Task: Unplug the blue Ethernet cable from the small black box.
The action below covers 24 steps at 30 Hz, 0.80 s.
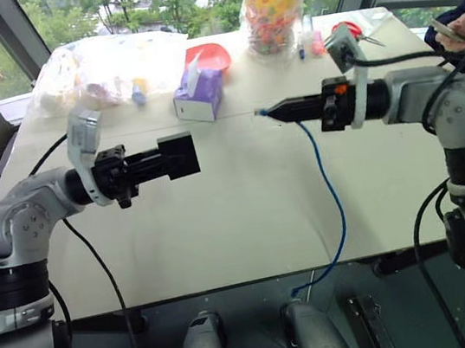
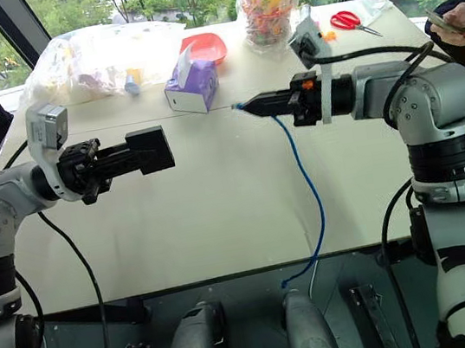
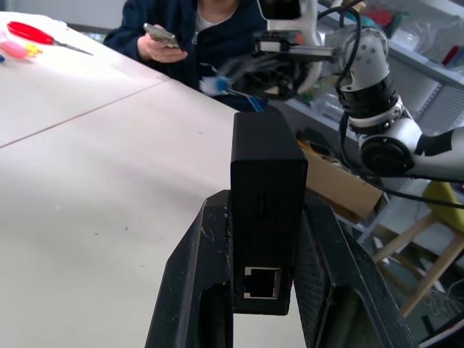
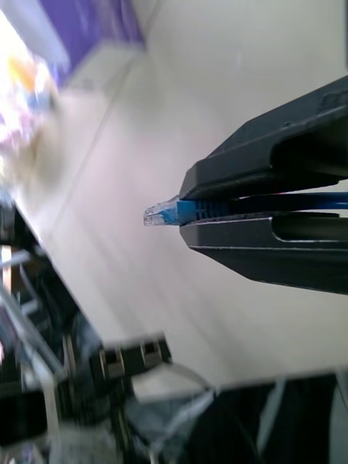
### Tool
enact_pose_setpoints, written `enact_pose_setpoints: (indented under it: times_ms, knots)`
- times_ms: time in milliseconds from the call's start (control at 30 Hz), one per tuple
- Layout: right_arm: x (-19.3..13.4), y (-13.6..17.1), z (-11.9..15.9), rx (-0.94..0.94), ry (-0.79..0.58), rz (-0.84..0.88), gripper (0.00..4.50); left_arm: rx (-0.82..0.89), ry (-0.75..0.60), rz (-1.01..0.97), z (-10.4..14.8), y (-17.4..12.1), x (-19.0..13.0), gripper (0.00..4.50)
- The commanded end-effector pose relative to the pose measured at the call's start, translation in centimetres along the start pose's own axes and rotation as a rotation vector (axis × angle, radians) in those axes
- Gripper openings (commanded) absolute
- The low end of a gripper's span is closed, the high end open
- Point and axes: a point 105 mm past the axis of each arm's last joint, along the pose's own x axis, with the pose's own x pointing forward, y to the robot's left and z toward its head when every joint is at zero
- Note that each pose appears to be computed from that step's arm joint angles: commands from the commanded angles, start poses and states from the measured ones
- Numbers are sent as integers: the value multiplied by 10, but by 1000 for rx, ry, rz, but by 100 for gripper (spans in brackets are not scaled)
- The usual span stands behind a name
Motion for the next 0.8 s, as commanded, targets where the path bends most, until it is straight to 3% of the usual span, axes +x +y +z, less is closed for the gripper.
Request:
enact_pose_setpoints:
  times_ms: [33,133,233,367,467,567,700,800]
  knots:
    - [-15,-9,68,-202,-129,-108,12,127,-10,29,8,5,6,51]
    - [-19,-21,105,-320,-174,-217,12,237,0,60,3,14,16,51]
    - [-23,-53,136,-626,-143,-540,12,380,-13,112,0,26,34,51]
    - [-23,-87,135,-1130,-22,-938,12,559,-26,211,-5,46,53,51]
    - [-10,-93,115,-1342,-64,-1039,12,626,-47,249,-6,53,60,51]
    - [5,-117,54,-1224,41,-986,12,654,-44,237,-13,52,64,51]
    - [15,-128,8,-1044,95,-926,12,674,-19,200,-24,47,66,51]
    - [24,-136,-41,-765,186,-834,12,672,13,165,-37,43,69,51]
